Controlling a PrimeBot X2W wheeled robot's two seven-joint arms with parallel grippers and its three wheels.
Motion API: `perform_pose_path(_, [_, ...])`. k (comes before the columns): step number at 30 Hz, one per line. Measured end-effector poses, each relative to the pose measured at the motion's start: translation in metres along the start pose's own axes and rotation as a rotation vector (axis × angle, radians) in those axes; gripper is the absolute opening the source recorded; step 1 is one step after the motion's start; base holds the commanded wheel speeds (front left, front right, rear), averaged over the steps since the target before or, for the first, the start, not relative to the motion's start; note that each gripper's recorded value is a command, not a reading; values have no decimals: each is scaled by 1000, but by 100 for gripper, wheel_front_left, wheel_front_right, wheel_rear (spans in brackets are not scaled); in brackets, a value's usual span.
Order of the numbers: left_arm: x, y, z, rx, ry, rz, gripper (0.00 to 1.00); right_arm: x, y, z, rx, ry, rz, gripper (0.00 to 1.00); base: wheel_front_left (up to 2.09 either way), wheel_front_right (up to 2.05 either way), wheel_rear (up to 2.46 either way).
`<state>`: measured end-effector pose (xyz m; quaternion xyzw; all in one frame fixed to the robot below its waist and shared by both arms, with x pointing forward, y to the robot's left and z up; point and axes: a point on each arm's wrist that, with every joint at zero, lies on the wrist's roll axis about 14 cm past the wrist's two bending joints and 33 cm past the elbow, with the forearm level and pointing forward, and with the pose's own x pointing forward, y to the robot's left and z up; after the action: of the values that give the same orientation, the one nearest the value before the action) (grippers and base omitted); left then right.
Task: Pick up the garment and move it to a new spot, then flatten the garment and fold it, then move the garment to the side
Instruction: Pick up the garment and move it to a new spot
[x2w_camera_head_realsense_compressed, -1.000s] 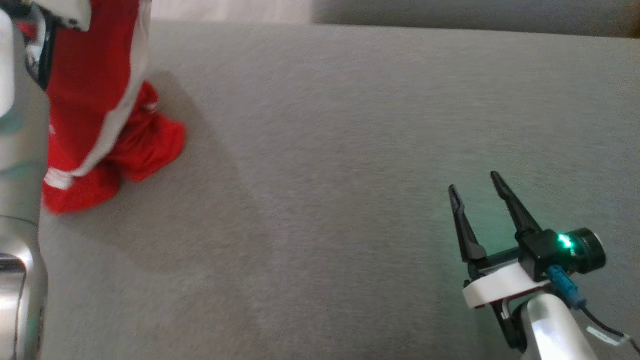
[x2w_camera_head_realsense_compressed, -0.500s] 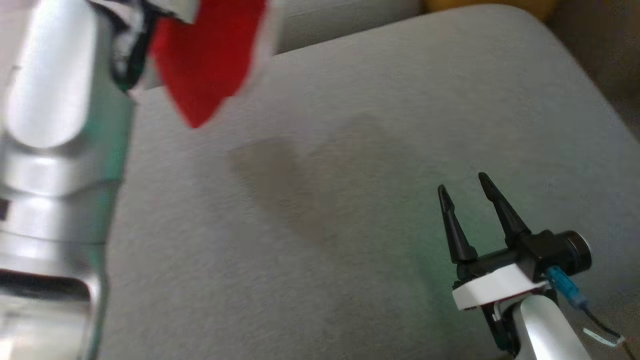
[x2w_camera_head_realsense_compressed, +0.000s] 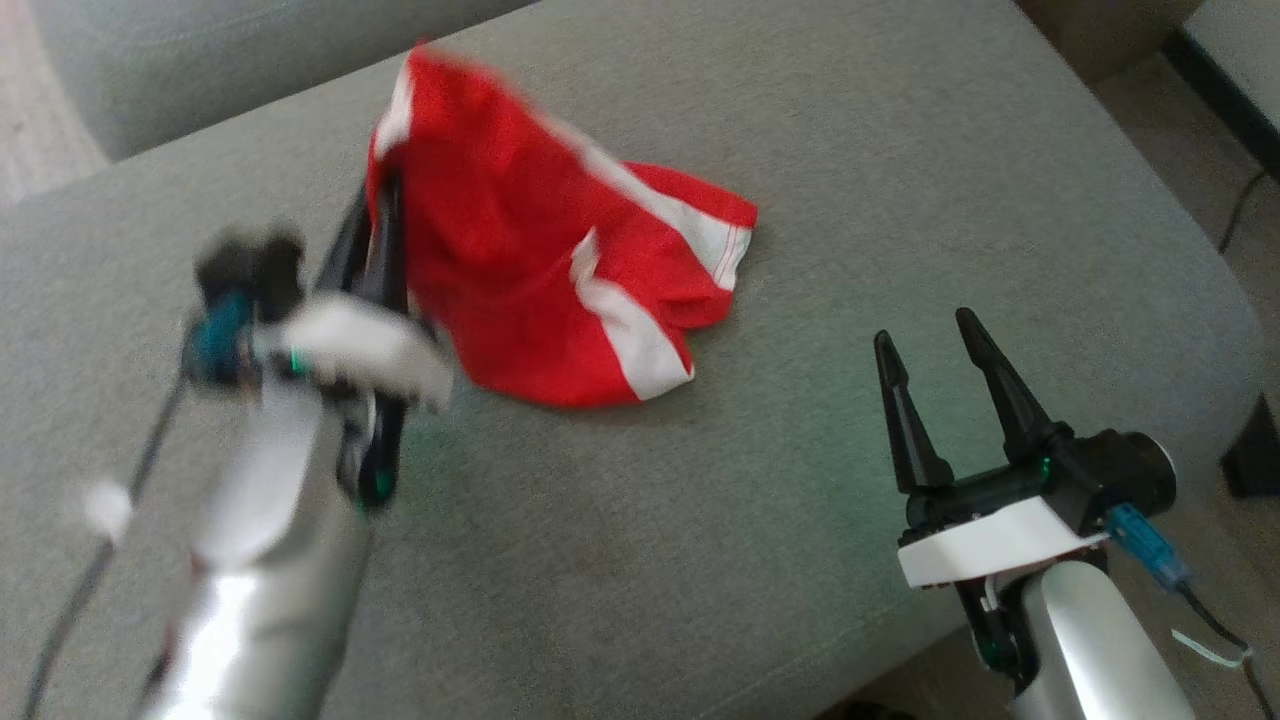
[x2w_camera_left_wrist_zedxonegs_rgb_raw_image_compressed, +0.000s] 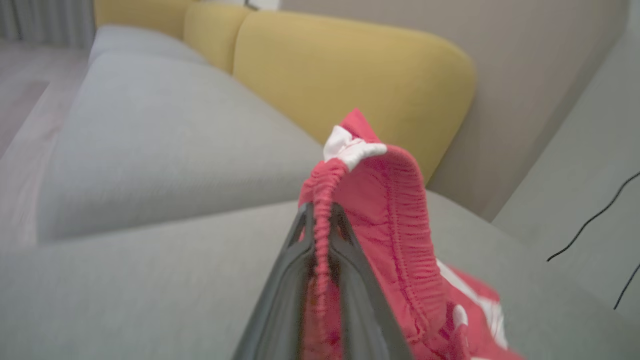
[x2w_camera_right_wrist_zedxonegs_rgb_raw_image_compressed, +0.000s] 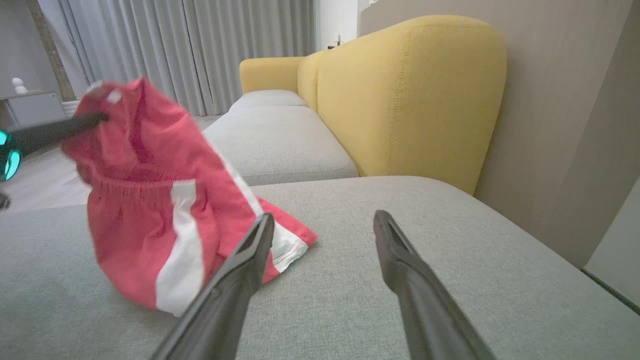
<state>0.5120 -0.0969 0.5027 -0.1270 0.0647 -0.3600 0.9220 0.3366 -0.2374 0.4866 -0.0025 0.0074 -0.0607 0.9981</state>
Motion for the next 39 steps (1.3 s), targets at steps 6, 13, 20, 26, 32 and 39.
perform_pose_path(6, [-55, 45, -63, -106, 73, 175, 100, 12, 11, -11, 11, 27, 34, 100, 0, 0, 0])
perform_pose_path(13, [-111, 66, -18, 9, -102, 324, 100, 27, 32, -13, 12, 23, 102, 100, 0, 0, 0])
perform_pose_path(20, [-207, 62, -16, 70, -137, 474, 100, 19, 57, -7, 35, -1, 175, 100, 0, 0, 0])
perform_pose_path(26, [-267, 60, -1, 67, -213, 612, 100, 5, 79, -2, 43, -20, 245, 100, 0, 0, 0])
perform_pose_path(32, [-288, 55, -4, 101, -204, 650, 100, 1, 88, 1, 44, -32, 273, 100, 0, 0, 0])
perform_pose_path(39, [-291, 53, -2, 141, -201, 655, 100, -3, 87, -4, 46, -17, 272, 100, 0, 0, 0])
